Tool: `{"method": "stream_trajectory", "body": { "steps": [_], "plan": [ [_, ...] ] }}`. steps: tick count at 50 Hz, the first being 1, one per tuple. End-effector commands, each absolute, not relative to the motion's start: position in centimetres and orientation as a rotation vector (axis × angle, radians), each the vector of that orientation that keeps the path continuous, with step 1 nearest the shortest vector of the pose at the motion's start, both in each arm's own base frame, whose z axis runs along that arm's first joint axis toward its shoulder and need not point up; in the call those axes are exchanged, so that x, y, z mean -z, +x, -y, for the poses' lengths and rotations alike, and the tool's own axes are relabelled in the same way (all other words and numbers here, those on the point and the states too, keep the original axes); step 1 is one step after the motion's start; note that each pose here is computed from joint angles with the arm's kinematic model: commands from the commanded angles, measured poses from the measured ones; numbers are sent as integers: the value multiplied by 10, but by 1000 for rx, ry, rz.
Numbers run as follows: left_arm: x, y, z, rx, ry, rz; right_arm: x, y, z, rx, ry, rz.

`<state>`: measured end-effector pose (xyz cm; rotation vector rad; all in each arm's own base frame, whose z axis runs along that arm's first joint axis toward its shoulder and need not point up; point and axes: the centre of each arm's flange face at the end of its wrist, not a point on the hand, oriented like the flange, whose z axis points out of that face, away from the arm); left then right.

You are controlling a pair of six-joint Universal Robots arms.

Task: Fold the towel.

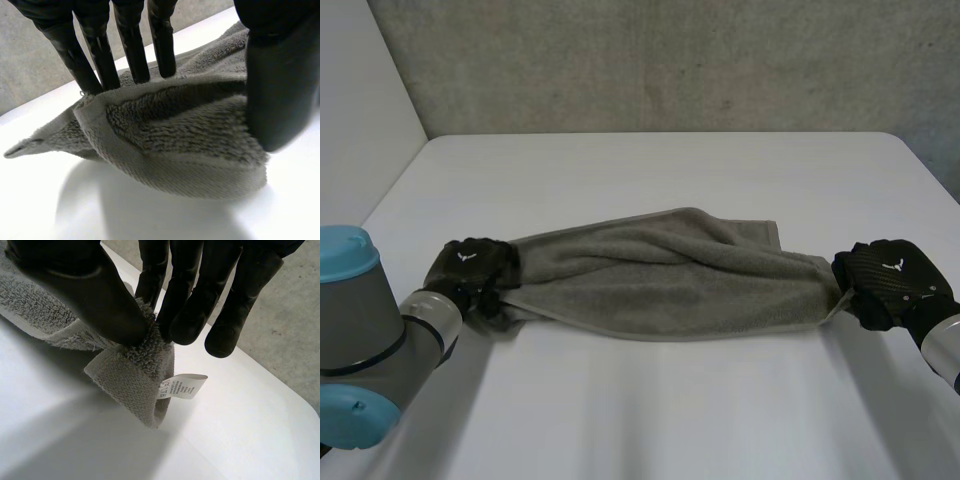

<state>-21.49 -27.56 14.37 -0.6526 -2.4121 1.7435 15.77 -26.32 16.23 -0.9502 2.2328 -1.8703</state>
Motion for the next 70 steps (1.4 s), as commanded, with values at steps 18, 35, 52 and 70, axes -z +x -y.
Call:
{"method": "stream_trajectory", "body": {
  "steps": [18, 35, 52, 70],
  "plan": [
    [-256, -220, 273, -2135, -627, 2035, -274, 161, 263, 1993, -943, -2130],
    [-350, -216, 254, -2229, -619, 1907, -397, 165, 264, 2181, -1004, -1969],
    [-282, -234, 364, -2150, -728, 2082, -314, 242, 356, 2253, -1263, -1980],
    [-417, -247, 351, -2507, -279, 1230, -411, 243, 340, 2874, -774, -1103]
  ]
}}
